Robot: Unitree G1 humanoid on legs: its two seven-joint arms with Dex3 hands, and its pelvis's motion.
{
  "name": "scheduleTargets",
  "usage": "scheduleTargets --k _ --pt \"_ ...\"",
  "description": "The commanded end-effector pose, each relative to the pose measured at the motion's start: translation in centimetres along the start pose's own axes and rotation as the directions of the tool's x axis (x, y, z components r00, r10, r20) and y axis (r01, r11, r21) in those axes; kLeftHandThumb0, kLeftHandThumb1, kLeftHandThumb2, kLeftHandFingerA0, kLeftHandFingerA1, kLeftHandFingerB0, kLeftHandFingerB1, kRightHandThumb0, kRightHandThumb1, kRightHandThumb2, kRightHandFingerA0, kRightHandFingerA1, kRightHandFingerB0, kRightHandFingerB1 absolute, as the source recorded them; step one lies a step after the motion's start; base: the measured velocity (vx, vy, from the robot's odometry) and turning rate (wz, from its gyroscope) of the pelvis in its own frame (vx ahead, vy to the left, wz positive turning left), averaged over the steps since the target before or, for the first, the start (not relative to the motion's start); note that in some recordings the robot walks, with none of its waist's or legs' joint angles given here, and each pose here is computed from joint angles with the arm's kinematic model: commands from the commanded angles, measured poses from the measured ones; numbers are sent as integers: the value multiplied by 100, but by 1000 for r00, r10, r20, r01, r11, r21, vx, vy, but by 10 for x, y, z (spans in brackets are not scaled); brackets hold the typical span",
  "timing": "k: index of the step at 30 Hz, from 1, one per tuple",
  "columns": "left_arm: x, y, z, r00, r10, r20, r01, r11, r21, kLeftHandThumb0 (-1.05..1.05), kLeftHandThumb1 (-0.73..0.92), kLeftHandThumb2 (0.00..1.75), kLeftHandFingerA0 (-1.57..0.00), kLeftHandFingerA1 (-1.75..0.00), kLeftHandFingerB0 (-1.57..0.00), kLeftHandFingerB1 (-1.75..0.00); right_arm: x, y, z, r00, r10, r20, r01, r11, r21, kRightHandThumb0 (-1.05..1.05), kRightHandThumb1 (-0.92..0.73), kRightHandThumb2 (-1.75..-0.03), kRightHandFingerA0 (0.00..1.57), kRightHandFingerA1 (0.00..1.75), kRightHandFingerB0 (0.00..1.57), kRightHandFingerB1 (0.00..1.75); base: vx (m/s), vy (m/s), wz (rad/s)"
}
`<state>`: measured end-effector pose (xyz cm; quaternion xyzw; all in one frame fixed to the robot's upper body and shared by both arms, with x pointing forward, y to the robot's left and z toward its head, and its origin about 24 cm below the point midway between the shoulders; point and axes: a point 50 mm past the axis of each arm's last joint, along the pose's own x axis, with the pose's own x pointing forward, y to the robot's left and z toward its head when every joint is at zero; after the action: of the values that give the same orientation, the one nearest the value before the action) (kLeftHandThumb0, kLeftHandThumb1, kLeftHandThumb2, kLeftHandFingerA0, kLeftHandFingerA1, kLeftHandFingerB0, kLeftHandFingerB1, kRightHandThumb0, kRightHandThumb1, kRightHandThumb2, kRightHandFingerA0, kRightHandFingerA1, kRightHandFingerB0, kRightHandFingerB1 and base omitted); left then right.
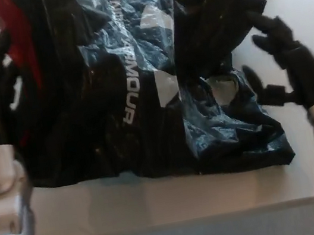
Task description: A plastic bag is kept in the middle of the desk and the robot uses both its hands to grab the bag from the left and right and brings its hands close together to compress the bag
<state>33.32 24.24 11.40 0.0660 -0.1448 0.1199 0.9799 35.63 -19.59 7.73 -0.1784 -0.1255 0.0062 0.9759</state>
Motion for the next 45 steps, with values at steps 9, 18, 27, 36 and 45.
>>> scheduleTargets --k 9,18,27,36,45 --pt "-7 101 103 963 34 267 -70 990 125 -75 92 76 -21 -41 -14 -30 -8 -124 54 958 -203 205 232 964 -131 -89 -76 -109 7 46 4 40 0 0 0" --pt "-31 94 153 876 -18 481 -67 985 159 -78 92 78 -25 -45 -18 -33 -30 -135 111 896 -208 393 281 950 -137 -75 -65 -97 0 44 5 42 0 0 0" --pt "-108 87 182 735 -62 676 -79 981 176 -75 92 77 -18 -43 -10 -33 -116 -126 137 784 -173 597 306 943 -128 -69 -87 -67 10 37 12 28 0 0 0" --pt "-172 79 112 851 5 525 -53 996 77 -67 92 73 -21 -38 -15 -28 -193 -99 77 900 -203 386 259 961 -99 -71 -66 -96 5 40 8 38 0 0 0" --pt "-216 84 18 989 50 138 -64 993 96 -32 63 118 -2 -49 0 -48 -231 -65 -3 997 -74 7 74 988 -137 -65 -64 -99 2 41 6 42 0 0 0"
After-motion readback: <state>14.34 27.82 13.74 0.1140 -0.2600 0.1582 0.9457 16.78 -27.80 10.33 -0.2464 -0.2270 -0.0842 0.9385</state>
